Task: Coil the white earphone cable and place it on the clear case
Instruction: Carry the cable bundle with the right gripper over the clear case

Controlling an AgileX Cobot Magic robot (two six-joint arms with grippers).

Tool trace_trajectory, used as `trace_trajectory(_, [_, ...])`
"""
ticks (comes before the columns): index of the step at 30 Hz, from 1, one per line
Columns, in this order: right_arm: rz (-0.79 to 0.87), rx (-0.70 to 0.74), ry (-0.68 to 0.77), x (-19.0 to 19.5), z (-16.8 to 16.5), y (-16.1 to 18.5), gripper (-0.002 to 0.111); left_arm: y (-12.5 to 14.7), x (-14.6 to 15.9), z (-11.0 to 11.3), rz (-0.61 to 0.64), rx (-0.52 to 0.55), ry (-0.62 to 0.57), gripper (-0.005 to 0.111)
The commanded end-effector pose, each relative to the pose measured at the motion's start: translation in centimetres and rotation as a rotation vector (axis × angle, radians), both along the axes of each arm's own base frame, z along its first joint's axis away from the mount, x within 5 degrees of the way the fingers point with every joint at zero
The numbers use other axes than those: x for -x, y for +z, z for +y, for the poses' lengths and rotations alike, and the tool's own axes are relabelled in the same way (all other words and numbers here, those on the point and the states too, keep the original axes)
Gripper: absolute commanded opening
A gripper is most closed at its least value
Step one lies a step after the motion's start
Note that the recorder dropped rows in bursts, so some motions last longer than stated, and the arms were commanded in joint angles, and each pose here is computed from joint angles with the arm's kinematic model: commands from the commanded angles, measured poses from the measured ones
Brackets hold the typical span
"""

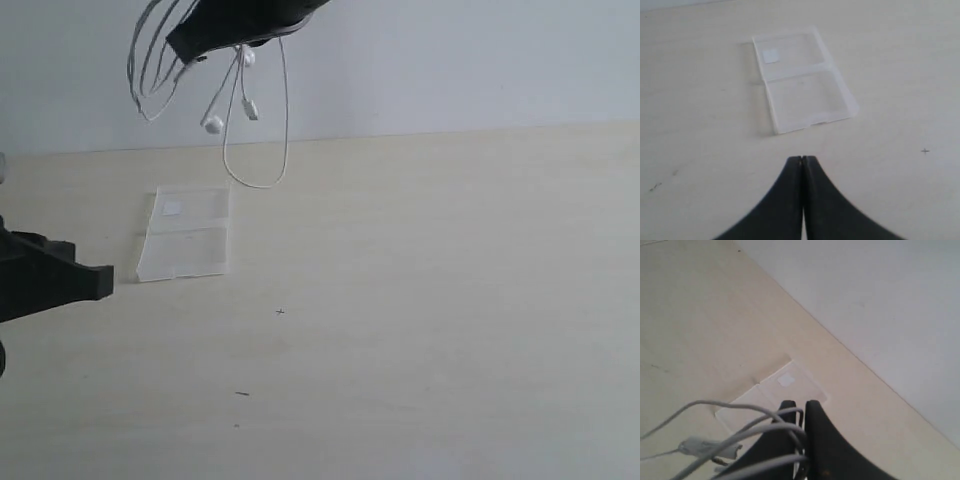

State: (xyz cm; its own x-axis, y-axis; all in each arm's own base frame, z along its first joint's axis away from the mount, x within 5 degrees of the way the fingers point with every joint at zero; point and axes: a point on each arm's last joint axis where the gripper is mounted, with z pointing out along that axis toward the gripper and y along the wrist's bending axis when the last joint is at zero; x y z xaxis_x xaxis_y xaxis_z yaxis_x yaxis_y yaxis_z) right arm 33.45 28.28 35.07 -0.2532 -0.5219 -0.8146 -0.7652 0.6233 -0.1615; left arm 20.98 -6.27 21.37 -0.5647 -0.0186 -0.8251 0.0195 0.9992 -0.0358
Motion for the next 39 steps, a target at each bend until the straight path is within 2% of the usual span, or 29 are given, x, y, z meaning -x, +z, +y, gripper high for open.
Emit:
trace_trajectory(1, [0.105,-0.079,-0.006,-2.0,3.4,-1.8,0.000,-0.4,1.7,1.6,-0.015,-0.026,0.097,0.000])
trace_trajectory(3, [0.096,-0.032,0.040,-2.0,5.9,-3.2,0.000,-0.7,2.5,2.1,-0.011,-0.026,0.118,0.000])
trace_trajectory(5, [0.084,-0.011,0.045,-2.1,8.0,-4.6,0.000,-1.1,3.5,3.1,0.005,-0.015,0.210,0.000])
trace_trajectory(7, [0.099,-0.037,0.009,-2.8,8.6,-5.0,0.000,-1.5,4.1,3.7,0.026,-0.022,0.259,0.000])
trace_trajectory(12, [0.107,-0.050,-0.023,-4.4,9.7,-6.2,0.000,-1.9,5.2,4.4,0.051,-0.026,0.299,0.000])
trace_trajectory(17, [0.110,-0.066,-0.028,-5.5,10.8,-7.1,0.000,-1.3,5.8,5.7,0.025,-0.062,0.430,0.000])
trace_trajectory(28, [0.267,-0.163,-0.143,-8.4,9.8,-9.5,0.000,-2.0,6.4,5.7,0.056,-0.024,0.432,0.000])
trace_trajectory(33, [0.333,-0.134,-0.176,-8.8,9.6,-11.7,0.000,-2.2,6.5,5.7,0.062,-0.029,0.433,0.000])
trace_trajectory(39, [0.382,-0.131,-0.185,-9.0,10.0,-14.0,0.000,-2.3,6.3,4.8,0.072,0.031,0.350,0.000])
